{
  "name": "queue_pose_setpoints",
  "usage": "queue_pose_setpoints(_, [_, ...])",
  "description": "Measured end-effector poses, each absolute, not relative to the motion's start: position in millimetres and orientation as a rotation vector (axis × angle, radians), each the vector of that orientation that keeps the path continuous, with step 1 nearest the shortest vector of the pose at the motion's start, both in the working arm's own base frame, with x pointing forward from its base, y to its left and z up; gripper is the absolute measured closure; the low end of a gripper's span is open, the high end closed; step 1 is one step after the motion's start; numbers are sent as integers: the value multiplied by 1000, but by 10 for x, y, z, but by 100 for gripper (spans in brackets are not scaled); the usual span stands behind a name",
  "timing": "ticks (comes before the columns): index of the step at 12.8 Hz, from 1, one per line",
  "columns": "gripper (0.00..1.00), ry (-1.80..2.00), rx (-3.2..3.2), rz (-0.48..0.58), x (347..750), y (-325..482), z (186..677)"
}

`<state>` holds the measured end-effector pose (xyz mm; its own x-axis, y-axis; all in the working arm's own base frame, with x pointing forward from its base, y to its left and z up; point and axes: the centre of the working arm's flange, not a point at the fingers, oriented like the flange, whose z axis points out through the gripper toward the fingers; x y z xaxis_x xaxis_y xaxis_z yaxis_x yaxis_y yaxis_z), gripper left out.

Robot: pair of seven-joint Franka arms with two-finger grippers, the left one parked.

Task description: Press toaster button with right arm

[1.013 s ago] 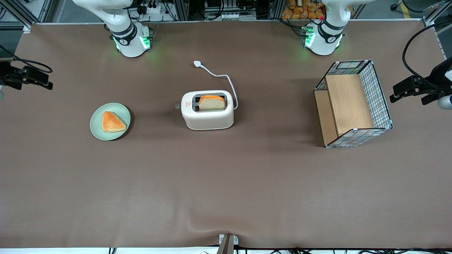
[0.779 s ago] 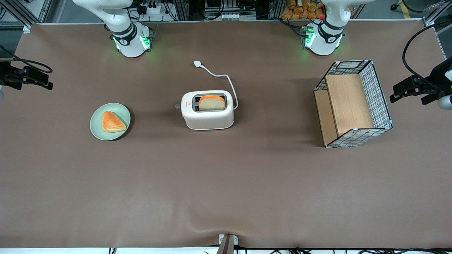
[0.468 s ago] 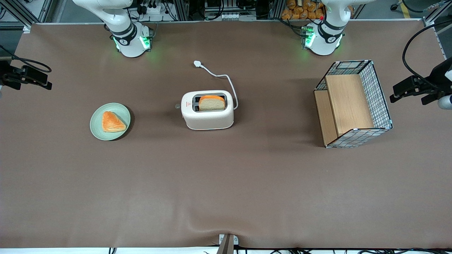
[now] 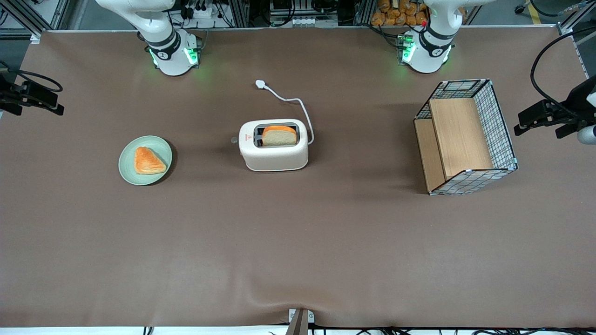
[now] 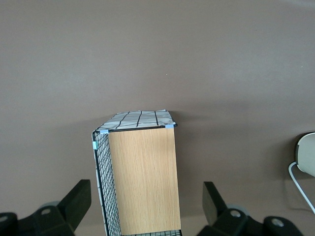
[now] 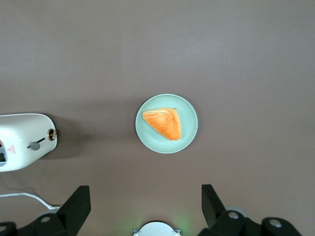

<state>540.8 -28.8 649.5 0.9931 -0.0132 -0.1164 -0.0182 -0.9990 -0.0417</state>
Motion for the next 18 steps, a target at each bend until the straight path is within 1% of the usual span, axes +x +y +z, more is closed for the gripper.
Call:
queue_pose_setpoints(2, [0, 22, -3041, 230, 5390, -263, 6443])
queue_pose_setpoints(4, [0, 10, -2999, 320, 5384, -207, 6272])
queue_pose_setpoints(7, [0, 25, -2893, 496, 5411, -68, 5691])
queue_pose_setpoints(8, [0, 49, -2866, 538, 5424, -23, 5504])
queue_pose_setpoints(10, [0, 70, -2820, 596, 5429, 79, 5214])
queue_pose_setpoints(12, [0, 107, -2782, 637, 5399, 154, 5035])
queue_pose_setpoints(13, [10, 140, -2765, 657, 5385, 189, 4972])
queue_pose_setpoints(15, [36, 175, -2747, 685, 5387, 343, 4841])
queue_pose_setpoints(18, [72, 131, -2705, 701, 5467, 828, 4605])
